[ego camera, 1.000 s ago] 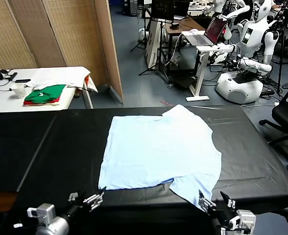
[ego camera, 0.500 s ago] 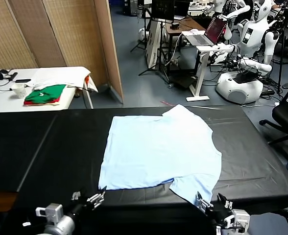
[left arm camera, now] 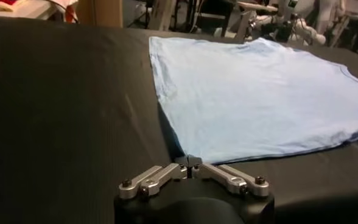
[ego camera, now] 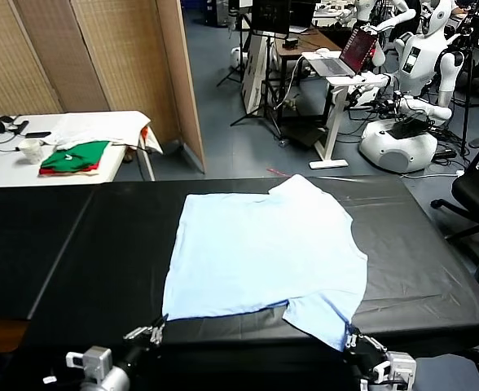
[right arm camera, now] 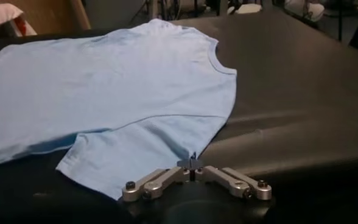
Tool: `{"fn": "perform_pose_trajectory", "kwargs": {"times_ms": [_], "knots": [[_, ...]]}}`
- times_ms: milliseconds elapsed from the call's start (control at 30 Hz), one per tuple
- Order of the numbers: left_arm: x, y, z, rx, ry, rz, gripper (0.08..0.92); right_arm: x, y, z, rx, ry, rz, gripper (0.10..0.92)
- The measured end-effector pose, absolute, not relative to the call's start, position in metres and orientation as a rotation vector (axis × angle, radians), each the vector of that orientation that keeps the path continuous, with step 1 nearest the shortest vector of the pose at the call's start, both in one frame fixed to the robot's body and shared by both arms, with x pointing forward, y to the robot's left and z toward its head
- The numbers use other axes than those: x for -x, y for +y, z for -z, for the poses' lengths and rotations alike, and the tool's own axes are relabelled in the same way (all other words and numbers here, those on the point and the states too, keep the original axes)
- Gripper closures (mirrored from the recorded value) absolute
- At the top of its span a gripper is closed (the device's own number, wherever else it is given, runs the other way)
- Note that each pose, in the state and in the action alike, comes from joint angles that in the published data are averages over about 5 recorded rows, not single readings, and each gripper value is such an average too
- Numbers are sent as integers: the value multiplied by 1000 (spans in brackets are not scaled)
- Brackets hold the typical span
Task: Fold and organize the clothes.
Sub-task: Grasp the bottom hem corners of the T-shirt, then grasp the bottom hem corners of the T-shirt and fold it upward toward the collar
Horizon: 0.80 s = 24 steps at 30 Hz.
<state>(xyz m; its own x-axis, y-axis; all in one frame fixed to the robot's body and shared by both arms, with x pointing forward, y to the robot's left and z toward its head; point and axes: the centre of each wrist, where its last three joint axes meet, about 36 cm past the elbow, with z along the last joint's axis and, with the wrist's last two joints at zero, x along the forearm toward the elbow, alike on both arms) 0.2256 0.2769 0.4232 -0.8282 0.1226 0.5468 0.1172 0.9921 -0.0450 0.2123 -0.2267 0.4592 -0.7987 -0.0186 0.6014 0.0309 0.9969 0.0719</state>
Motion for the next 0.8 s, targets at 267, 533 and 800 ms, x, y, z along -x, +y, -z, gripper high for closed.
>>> {"fn": "perform_pose_trajectory", "kwargs": {"times_ms": [267, 533, 800], "knots": [[-211, 289, -437, 106, -2562, 30, 853, -206, -226, -469, -14, -2503, 121, 883], [-210, 289, -450, 128, -2640, -19, 853, -228, -236, -466, -103, -2648, 200, 883], [-244, 284, -437, 143, -2805, -98, 853, -278, -241, -443, -156, -2737, 185, 883]]}}
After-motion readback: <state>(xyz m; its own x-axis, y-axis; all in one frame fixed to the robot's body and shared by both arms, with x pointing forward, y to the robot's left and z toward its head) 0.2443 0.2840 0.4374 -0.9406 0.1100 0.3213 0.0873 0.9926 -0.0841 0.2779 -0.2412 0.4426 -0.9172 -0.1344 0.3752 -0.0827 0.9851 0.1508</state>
